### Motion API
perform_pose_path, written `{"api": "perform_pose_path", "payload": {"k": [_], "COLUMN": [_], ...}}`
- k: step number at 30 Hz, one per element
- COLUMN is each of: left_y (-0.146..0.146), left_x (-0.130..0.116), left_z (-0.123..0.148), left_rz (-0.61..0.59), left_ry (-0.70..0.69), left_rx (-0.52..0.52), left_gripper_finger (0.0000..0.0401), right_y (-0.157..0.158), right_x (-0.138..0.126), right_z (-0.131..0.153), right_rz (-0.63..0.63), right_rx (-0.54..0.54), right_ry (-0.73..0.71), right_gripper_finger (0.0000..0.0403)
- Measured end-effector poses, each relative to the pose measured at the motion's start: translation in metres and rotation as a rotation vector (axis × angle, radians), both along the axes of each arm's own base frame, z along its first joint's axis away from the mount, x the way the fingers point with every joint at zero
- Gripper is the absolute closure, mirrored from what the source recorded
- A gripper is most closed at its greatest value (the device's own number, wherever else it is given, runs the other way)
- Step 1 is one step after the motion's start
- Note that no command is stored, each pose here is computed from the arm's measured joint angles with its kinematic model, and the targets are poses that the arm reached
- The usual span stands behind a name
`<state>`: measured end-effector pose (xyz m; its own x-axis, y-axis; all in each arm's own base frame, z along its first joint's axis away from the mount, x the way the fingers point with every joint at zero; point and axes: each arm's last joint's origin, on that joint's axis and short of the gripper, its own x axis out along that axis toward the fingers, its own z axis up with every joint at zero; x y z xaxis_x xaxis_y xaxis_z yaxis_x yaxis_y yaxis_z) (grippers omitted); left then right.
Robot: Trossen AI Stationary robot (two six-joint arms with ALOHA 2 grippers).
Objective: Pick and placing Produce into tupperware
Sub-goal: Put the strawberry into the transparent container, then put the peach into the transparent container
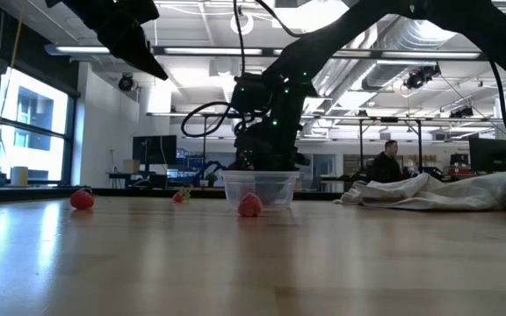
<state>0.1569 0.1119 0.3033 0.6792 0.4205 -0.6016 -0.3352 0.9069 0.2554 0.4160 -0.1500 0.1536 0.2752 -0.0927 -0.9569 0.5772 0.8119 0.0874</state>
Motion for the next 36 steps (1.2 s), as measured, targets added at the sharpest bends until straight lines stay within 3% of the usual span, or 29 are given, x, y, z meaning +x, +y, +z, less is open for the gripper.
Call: {"api": "perform_pose_path", "payload": {"k": [8,20,29,36], "left_y": [0.0,0.0,0.0,0.0], "left_x": [0.0,0.0,0.0,0.0], "left_z": [0.0,0.0,0.0,0.0], "left_rz": [0.0,0.0,0.0,0.0], "left_ry": [0.0,0.0,0.0,0.0], "left_rx": [0.0,0.0,0.0,0.0], "left_gripper_finger": [0.0265,0.0265,0.0265,0.0265], "right_y": [0.0,0.006,0.023,0.053], "right_x": [-0.001,-0.018,-0.039,-0.07], "right_z": [0.007,0.055,0.117,0.169], "right_rz": [-0.011,-0.032,-0.029,-0.027], "right_rx": [-0.003,-0.023,-0.04,-0.027], "right_ry": [-0.017,-0.049,-0.173,-0.233], "right_gripper_finger": [0.0224,0.0224,0.0224,0.0224]}}
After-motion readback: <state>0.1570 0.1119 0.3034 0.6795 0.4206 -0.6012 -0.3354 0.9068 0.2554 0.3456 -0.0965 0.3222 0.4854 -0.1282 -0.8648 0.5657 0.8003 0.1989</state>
